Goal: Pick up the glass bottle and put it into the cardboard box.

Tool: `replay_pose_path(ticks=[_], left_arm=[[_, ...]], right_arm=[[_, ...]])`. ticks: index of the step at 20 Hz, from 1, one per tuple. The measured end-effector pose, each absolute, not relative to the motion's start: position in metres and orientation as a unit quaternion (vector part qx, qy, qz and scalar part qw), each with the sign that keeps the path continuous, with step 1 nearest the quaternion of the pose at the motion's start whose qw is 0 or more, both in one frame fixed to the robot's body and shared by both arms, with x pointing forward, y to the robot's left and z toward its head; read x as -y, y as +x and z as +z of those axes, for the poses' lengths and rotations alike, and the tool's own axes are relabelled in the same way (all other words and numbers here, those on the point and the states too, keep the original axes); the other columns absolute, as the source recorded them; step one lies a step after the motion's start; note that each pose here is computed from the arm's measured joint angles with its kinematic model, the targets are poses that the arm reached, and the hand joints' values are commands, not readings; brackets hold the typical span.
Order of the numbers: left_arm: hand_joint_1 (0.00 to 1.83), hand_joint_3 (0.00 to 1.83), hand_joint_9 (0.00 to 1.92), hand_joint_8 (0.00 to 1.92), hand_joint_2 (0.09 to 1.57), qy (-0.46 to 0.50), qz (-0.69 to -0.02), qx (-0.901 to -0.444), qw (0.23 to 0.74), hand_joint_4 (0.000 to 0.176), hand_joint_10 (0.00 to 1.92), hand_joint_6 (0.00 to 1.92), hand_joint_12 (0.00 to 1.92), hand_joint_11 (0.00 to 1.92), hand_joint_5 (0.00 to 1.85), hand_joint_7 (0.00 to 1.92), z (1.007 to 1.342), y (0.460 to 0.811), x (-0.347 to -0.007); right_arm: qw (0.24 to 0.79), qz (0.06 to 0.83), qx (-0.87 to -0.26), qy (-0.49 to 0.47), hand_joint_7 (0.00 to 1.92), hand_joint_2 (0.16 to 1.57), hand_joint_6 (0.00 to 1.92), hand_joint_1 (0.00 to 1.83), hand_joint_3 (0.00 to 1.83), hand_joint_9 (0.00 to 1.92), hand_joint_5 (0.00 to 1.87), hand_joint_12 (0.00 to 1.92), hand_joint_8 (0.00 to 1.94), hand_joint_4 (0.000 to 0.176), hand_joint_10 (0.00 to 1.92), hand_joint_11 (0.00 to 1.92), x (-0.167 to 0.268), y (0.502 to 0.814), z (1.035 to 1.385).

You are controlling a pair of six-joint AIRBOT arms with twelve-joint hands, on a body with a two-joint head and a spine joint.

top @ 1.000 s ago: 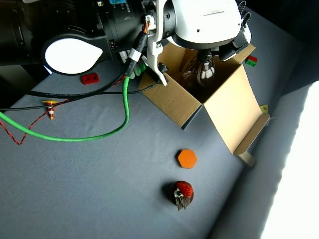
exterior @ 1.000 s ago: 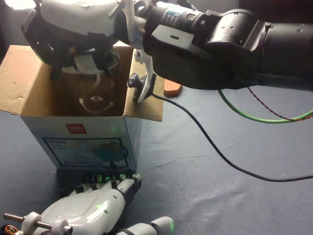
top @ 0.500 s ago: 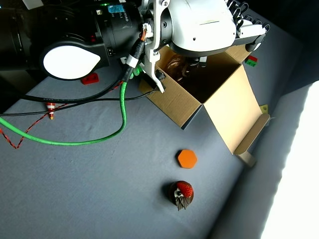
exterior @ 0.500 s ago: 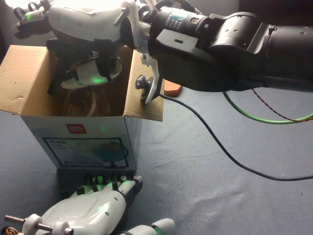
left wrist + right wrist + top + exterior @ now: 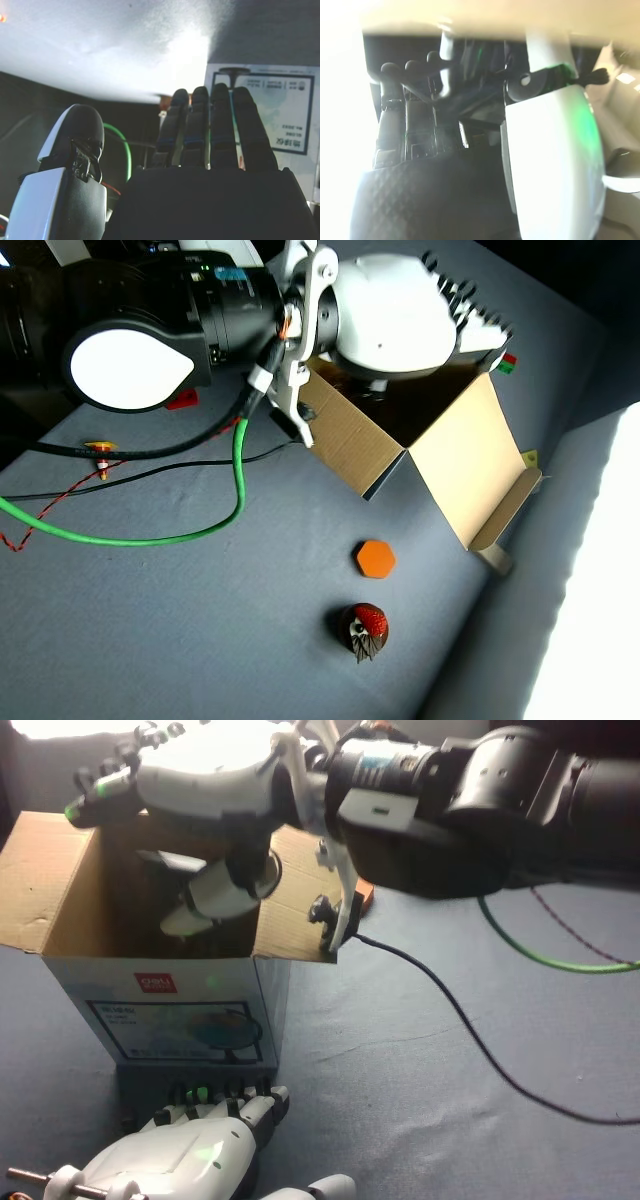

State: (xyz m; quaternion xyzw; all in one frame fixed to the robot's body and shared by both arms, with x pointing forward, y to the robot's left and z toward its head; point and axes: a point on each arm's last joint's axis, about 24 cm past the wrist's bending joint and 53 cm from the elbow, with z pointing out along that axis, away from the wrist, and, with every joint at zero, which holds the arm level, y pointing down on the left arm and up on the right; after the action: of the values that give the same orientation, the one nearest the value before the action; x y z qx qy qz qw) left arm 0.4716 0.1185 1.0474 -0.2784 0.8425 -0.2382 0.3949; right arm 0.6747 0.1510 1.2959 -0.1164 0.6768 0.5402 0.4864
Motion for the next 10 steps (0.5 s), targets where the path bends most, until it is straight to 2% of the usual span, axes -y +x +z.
replay_pose_path(ticks=[7, 10], left_arm=[[0.07, 0.0, 0.06, 0.0, 1.25, -0.291, -0.233, -0.841, 0.392, 0.0, 0.0, 0.0, 0.0, 0.0, 0.07, 0.06, 1.043, 0.467, -0.123], [0.07, 0.0, 0.06, 0.0, 1.25, -0.289, -0.238, -0.844, 0.385, 0.0, 0.0, 0.0, 0.0, 0.0, 0.07, 0.06, 1.043, 0.462, -0.118]], right_arm=[[0.474, 0.555, -0.676, -0.095, 0.39, 0.98, 0.01, 0.98, 0.0, 0.25, 0.31, 0.9, 0.0, 0.0, 0.15, 0.0, -0.15, 0.676, 1.308], [0.472, 0.559, -0.677, -0.082, 0.39, 0.97, 0.01, 0.97, 0.0, 0.25, 0.31, 0.9, 0.0, 0.0, 0.14, 0.0, -0.137, 0.676, 1.314]])
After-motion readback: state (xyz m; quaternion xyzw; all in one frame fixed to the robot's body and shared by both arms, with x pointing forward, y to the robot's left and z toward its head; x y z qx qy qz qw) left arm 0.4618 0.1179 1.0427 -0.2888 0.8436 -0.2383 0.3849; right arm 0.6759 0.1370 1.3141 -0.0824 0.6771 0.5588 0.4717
